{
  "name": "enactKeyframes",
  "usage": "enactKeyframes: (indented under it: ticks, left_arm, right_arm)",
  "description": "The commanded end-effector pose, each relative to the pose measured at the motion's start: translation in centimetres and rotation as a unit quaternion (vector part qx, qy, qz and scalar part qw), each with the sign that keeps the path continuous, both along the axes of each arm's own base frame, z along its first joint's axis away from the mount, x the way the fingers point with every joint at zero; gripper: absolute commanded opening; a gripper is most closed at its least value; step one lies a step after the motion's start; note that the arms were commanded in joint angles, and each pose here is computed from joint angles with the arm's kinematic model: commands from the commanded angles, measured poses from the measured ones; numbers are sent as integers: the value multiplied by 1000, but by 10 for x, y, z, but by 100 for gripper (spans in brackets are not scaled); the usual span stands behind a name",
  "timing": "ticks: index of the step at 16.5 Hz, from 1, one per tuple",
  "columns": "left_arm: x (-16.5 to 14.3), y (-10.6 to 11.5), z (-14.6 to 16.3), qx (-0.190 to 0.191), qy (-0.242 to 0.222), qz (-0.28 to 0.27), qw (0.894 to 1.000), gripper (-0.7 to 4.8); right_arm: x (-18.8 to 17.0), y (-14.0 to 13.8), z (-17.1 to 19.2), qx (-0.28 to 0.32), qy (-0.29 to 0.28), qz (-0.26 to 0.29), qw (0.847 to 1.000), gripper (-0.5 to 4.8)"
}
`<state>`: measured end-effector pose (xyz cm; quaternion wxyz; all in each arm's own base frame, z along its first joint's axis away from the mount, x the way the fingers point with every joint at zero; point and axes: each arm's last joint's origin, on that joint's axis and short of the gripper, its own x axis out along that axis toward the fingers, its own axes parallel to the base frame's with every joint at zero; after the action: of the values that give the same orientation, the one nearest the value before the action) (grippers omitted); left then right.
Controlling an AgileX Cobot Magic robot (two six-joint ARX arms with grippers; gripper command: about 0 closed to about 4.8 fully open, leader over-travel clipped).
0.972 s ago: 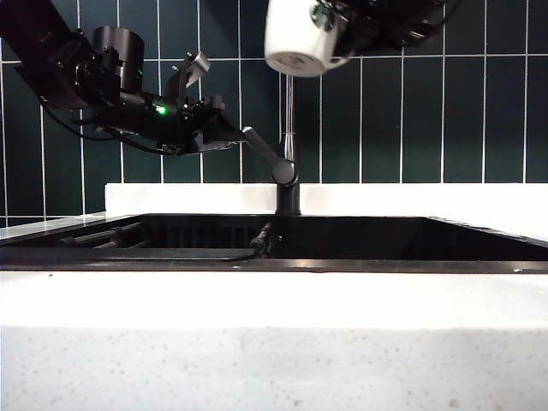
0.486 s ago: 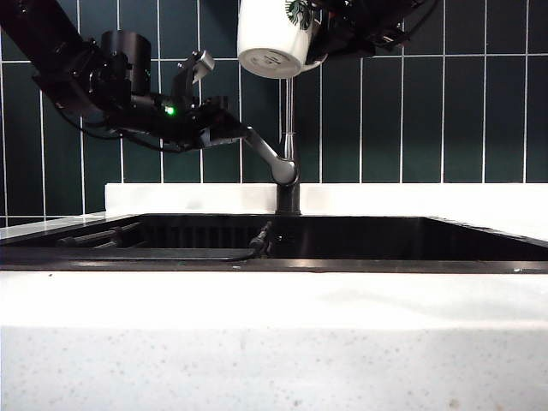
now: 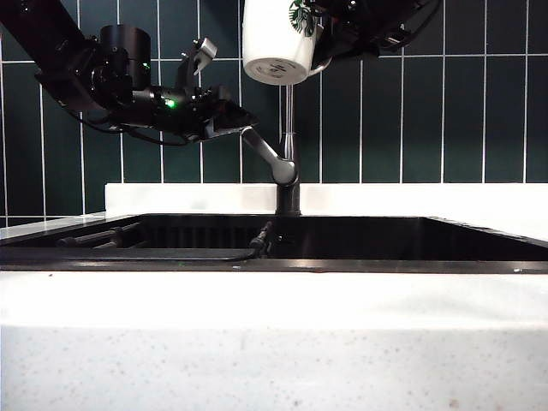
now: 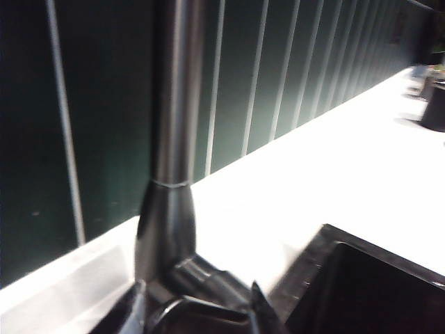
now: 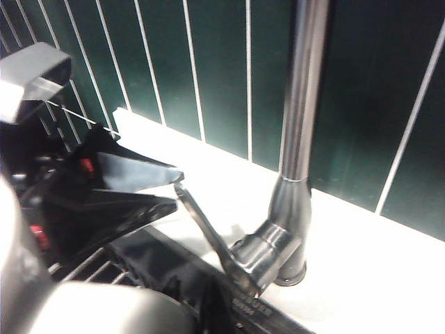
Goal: Pick up the mug next to the sink, go to the faucet to get some water, pour the water into the sink, and finally put the mug back to its place.
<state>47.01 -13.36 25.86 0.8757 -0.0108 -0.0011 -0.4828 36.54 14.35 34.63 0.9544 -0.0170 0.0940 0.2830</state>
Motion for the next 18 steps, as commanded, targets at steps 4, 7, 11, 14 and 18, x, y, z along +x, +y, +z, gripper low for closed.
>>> enactKeyframes:
  ticks: [4, 7, 11, 14, 18]
  left_arm:
    - [-6, -6, -9, 9, 60, -81, 995, 183]
    - [-6, -6, -10, 12, 67, -88, 994, 183]
    - [-3, -5, -11, 32, 37, -29, 998, 184]
    - [-1, -3, -11, 47, 22, 25, 998, 184]
    - [0, -3, -11, 48, 23, 31, 998, 184]
  right_arm:
    - [-3, -2, 15, -7, -48, -6, 999, -1]
    - [-3, -2, 14, -19, -48, -13, 999, -1]
    - [-3, -2, 14, -28, -52, -13, 998, -1]
    - [-3, -2, 14, -28, -52, -14, 998, -1]
    - [-2, -4, 14, -29, -51, -16, 998, -1]
